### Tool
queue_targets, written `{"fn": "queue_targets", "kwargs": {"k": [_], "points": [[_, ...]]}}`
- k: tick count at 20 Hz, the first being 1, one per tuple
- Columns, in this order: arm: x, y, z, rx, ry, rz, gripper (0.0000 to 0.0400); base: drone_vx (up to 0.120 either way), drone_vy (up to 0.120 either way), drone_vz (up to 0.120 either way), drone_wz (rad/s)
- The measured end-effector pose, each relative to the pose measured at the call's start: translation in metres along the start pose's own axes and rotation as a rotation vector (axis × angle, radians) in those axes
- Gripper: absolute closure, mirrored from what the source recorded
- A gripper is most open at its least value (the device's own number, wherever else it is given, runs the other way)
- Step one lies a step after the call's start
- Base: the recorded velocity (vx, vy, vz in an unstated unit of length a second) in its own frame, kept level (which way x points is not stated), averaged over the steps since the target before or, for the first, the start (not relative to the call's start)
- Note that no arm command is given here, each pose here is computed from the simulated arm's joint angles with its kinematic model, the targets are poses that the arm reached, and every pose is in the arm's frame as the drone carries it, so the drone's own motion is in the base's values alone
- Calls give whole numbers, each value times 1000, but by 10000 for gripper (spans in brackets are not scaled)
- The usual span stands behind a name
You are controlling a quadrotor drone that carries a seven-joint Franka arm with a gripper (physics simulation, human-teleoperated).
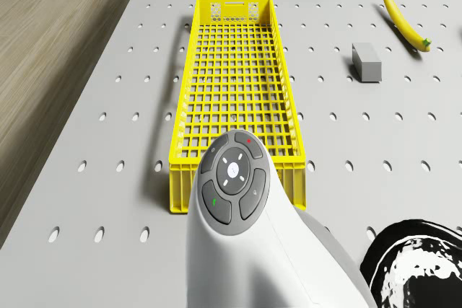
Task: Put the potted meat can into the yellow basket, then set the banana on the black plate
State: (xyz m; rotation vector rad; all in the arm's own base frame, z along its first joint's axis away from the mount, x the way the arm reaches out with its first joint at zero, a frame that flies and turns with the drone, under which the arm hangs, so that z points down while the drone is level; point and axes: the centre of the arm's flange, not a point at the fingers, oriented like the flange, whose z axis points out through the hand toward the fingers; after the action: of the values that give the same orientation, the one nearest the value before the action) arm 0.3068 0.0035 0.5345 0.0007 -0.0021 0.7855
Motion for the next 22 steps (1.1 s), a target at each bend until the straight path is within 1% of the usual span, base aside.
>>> {"fn": "queue_targets", "kwargs": {"k": [2,3,10,15,20,22], "points": [[0,0,0,0,0,0,99,0,0,0,0],[0,0,0,0,0,0,108,0,0,0,0],[0,0,0,-2,4,2,109,0,0,0,0],[1,1,-13,-3,5,2,109,0,0,0,0],[1,1,-29,-3,6,2,109,0,0,112,0],[1,1,-33,-3,6,2,109,80,0,120,0]]}}
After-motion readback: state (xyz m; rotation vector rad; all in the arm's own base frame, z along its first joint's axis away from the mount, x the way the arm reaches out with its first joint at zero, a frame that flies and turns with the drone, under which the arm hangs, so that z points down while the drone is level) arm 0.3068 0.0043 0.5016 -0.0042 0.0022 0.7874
